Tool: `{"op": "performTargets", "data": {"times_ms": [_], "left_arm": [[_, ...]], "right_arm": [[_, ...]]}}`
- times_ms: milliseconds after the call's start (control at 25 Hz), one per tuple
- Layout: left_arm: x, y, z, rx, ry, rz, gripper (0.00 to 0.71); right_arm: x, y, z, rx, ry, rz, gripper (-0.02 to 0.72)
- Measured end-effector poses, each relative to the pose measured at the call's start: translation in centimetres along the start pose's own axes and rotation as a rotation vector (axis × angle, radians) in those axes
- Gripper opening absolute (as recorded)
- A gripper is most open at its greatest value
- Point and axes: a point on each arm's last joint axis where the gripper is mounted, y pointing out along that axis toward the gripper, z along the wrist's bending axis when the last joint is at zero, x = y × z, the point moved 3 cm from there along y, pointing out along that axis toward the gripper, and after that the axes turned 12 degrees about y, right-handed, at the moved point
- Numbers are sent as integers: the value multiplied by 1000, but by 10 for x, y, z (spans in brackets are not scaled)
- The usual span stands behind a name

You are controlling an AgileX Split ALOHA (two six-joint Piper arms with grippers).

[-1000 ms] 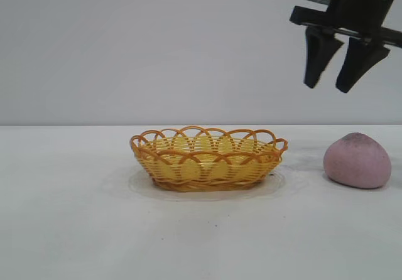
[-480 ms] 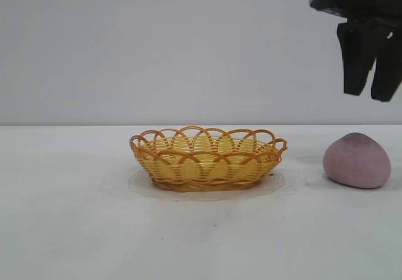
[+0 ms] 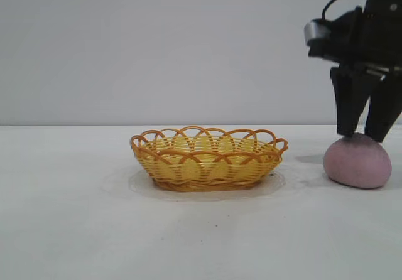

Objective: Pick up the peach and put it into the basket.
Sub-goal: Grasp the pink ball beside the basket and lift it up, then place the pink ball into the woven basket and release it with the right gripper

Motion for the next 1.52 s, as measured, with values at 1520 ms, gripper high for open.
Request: {"op": "performTargets", "data": {"times_ms": [1520], "left_arm": [[0, 0, 0, 0, 0, 0, 491]], "right_arm": [[10, -7, 160, 125, -348, -87, 57]]}}
